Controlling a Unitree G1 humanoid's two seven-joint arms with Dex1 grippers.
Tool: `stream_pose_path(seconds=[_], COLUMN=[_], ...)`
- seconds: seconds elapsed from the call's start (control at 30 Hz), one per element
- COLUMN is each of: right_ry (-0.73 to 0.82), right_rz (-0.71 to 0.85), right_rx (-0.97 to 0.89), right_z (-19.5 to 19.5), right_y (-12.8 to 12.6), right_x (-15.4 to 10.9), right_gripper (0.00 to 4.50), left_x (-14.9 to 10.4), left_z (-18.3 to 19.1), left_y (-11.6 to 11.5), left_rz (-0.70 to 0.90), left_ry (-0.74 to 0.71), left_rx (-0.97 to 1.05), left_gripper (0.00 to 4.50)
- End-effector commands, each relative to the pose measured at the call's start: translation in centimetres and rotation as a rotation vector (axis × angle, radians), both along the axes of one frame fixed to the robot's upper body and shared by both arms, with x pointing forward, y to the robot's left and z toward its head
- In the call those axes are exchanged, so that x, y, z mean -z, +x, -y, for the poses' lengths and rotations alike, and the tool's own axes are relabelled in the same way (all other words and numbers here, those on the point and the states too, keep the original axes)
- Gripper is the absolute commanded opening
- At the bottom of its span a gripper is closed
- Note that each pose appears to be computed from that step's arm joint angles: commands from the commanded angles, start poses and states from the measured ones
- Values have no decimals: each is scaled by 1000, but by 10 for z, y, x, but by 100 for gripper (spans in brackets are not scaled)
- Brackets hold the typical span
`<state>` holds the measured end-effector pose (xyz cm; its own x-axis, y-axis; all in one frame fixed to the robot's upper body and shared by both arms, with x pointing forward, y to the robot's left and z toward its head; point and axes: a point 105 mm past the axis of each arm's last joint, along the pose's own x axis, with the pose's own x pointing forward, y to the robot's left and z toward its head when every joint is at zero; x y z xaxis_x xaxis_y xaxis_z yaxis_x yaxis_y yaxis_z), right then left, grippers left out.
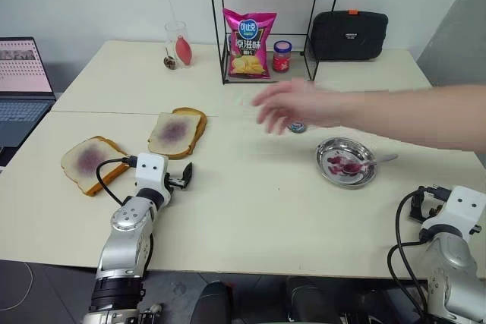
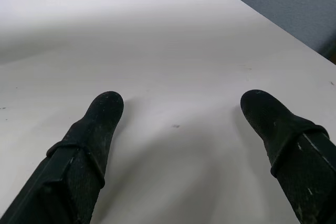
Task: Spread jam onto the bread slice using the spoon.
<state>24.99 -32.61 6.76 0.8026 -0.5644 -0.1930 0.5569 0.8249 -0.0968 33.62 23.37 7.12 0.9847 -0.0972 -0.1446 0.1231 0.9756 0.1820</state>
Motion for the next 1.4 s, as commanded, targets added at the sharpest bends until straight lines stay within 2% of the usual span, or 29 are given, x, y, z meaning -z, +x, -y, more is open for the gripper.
stream_pose_path(seconds=[0.03,0.2,0.47,0.6,0.7,0.8,0.93,1.03,1.17,1.23,1.3,1.4], right_ry=[-27,-23,-17,-53,-63,-84,-28,43,134,139,162,168], right_rz=[48,48,35,53,97,134,157,174,157,116,81,46], right_rx=[-2,1,-51,-186,-337,-590,-1006,-1265,-1507,-1627,-1755,-1892], right_z=[-1,-2,-13,-24,-37,-60,-111,-157,-206,-228,-253,-279], right_y=[1,0,-3,5,19,36,57,60,54,47,40,31], right_x=[-14,-13,-14,-37,-67,-102,-144,-161,-162,-154,-144,-134], right_gripper=[448,448,448,448,448,448,448,448,448,448,448,448], left_x=[6,4,14,6,-8,-26,-58,-84,-111,-123,-121,-99], left_z=[-4,-4,6,10,5,-1,-19,-51,-118,-159,-193,-201], left_y=[-5,-9,-40,-47,-48,-53,-76,-90,-86,-86,-93,-93], left_rz=[-36,-33,-83,-82,-71,-87,-189,-192,-38,75,141,105], left_ry=[4,-22,-59,-80,-100,-149,-278,-392,-465,-486,-503,-527], left_rx=[-2,-3,13,33,39,87,244,246,5,-174,-344,-437], left_gripper=[450,450,450,450,450,450,450,450,450,450,450,450])
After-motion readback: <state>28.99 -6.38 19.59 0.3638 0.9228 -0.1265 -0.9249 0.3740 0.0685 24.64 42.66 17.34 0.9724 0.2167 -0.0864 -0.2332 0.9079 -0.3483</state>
